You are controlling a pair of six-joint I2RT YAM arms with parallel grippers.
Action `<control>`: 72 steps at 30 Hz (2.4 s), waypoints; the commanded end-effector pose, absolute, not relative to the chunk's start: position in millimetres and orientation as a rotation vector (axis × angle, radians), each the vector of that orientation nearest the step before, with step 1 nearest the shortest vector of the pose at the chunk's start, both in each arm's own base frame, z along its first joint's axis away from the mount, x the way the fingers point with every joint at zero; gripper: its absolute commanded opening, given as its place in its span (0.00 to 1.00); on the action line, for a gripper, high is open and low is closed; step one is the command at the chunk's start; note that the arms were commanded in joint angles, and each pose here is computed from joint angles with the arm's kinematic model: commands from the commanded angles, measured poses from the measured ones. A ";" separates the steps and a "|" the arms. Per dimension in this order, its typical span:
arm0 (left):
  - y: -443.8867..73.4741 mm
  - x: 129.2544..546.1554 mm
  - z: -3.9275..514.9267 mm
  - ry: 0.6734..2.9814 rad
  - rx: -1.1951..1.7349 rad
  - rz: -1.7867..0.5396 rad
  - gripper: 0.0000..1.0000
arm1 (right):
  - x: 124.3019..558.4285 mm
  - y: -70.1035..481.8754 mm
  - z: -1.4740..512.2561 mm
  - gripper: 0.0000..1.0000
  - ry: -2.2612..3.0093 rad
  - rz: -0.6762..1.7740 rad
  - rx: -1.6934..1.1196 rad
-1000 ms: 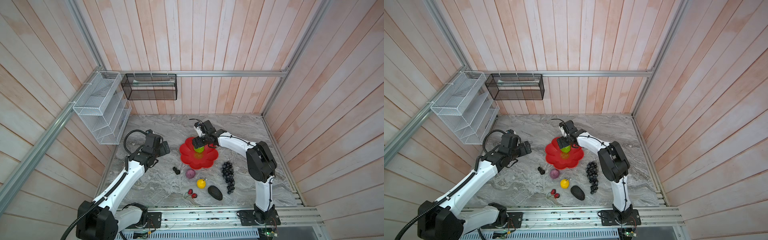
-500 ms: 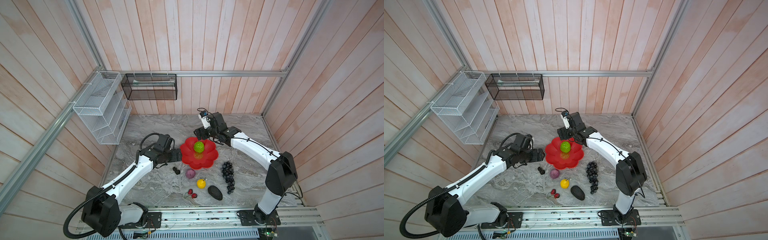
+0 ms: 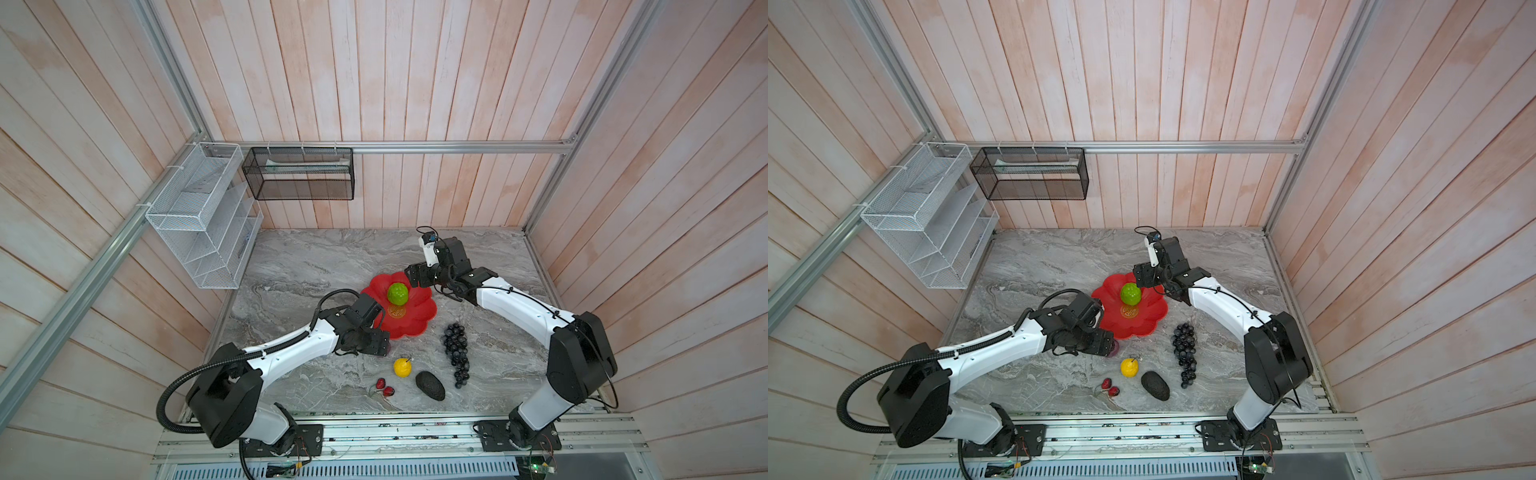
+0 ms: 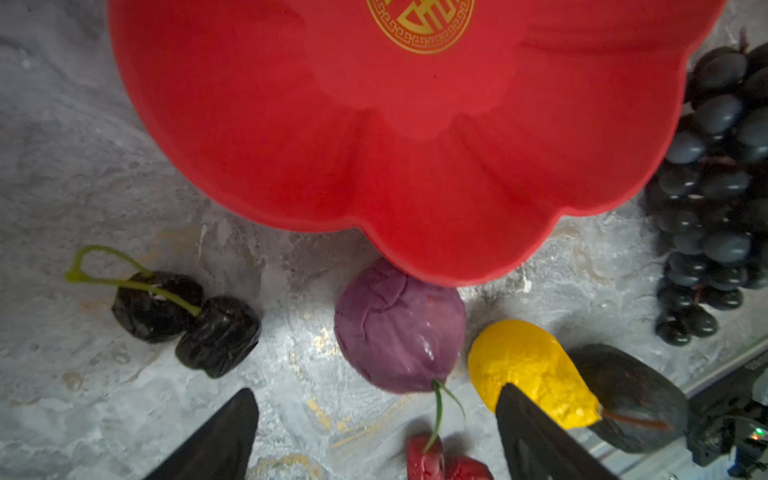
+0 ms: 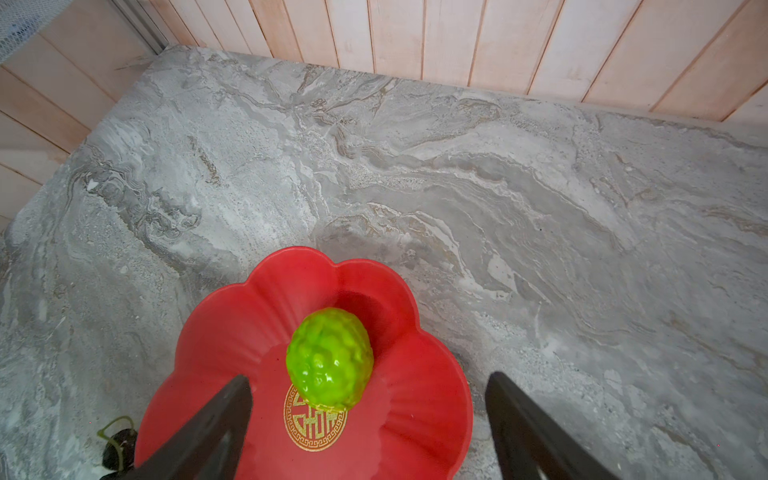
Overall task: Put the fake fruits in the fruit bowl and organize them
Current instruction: 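Reach the left gripper to the purple fruit and grasp it, then carry the purple fruit into the red bowl beside the green fruit and release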
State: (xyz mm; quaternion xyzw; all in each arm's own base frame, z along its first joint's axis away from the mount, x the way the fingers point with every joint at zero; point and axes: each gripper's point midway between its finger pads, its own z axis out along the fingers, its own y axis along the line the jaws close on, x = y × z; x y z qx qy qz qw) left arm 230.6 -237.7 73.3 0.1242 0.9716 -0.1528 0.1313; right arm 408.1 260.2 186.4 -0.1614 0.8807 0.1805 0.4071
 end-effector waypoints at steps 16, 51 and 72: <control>-259.0 243.9 49.7 2.819 0.454 -0.412 0.83 | 406.1 257.9 192.7 0.87 2.187 0.525 -0.381; -238.3 216.8 78.1 2.760 0.397 -0.508 0.44 | 398.3 256.5 204.8 0.83 2.147 0.552 -0.387; -242.8 288.0 159.6 2.551 0.241 -0.656 0.43 | 391.3 261.4 220.8 0.81 2.134 0.607 -0.407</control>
